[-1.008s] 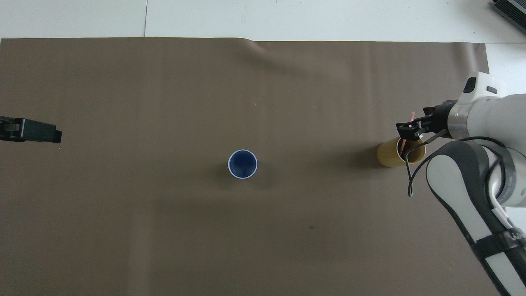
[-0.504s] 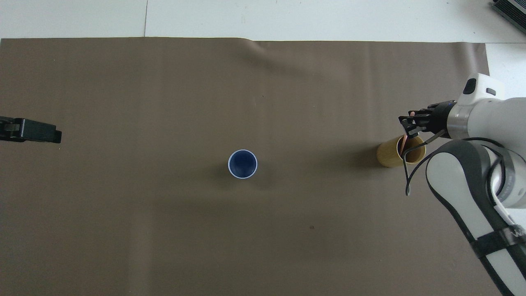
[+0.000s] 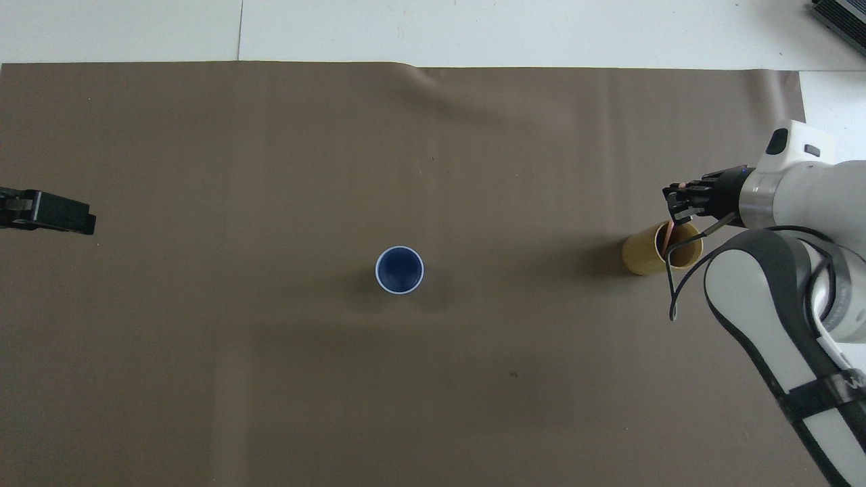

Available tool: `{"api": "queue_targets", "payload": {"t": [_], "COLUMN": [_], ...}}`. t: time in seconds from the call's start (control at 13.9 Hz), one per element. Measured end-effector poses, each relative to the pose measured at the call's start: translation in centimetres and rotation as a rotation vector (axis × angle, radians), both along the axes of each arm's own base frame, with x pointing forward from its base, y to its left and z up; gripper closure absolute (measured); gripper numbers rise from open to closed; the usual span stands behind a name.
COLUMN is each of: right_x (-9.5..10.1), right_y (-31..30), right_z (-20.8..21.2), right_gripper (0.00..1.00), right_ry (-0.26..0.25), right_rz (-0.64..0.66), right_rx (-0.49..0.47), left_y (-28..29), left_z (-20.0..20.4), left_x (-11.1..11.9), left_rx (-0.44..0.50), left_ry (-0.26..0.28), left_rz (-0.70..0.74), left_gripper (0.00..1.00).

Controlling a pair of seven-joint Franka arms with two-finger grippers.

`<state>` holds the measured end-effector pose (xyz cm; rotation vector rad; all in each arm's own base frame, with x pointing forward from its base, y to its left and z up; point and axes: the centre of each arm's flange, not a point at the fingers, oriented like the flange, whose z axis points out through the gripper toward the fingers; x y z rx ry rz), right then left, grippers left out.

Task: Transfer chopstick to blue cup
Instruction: 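Lift the pink straw out of the yellow cup with the right gripper, then carry the straw with the right gripper over the blue cup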

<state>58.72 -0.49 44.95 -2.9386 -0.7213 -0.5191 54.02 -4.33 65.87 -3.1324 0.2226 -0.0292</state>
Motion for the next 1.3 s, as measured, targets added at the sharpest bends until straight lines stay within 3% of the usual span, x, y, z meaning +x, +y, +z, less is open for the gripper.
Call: {"api": "queue_targets", "payload": {"t": [0.5,1.08,1.3], "right_x": [0.4,-2.3,-2.8], "right_y": [0.0,0.2,3.2], "right_z": [2.1,14.2,15.5], "right_gripper": [0.91,0.91,0.91], "right_ry": [-0.028,-0.045,-0.037], "right_rz": [-0.013,-0.051,-0.081], "right_rx": [0.032,0.145,0.175], "left_y": [0.0,0.5,0.5], "left_z": [-0.2,-0.2,-0.2], "left_x": [-0.3,-0.3,-0.3], "left_rx": [0.002,0.002,0.002], "left_ry": [0.026,0.026,0.026], "left_rz": [-0.003,0.007,0.007], "left_gripper": [0.00,0.00,0.00]}}
